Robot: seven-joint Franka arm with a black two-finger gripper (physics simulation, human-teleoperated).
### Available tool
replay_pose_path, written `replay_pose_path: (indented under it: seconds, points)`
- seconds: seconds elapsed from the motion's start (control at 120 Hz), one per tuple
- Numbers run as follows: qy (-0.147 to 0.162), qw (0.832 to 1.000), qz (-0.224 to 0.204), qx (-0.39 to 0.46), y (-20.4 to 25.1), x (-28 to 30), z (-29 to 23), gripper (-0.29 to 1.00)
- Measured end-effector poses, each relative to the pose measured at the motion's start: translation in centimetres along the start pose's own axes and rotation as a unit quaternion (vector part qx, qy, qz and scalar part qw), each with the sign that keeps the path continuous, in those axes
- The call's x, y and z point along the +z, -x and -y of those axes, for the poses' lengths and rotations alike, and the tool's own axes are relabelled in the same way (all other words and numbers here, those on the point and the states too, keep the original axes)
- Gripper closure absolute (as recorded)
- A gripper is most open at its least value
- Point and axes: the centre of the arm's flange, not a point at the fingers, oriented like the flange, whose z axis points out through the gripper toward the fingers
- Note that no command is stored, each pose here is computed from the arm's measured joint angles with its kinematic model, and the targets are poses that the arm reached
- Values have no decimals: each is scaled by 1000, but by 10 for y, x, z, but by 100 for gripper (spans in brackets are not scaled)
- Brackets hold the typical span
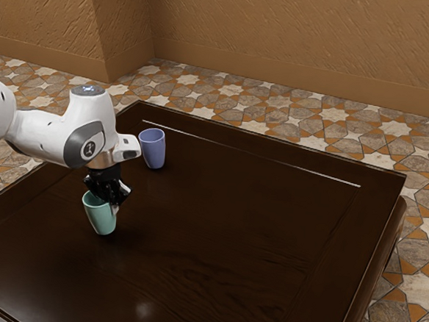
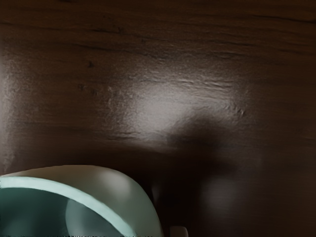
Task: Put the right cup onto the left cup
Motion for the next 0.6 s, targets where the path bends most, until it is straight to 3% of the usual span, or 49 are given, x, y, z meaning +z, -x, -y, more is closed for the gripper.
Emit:
replay_pose_path:
  seconds: [0.058, 0.2, 0.6]
  points:
    - [-1, 1000, -4, 0, -4, -5, 0, 75]
    - [-7, 999, -50, 6, -58, -79, -8, 76]
    - [-31, 997, -58, 40, -170, -150, -72, 76]
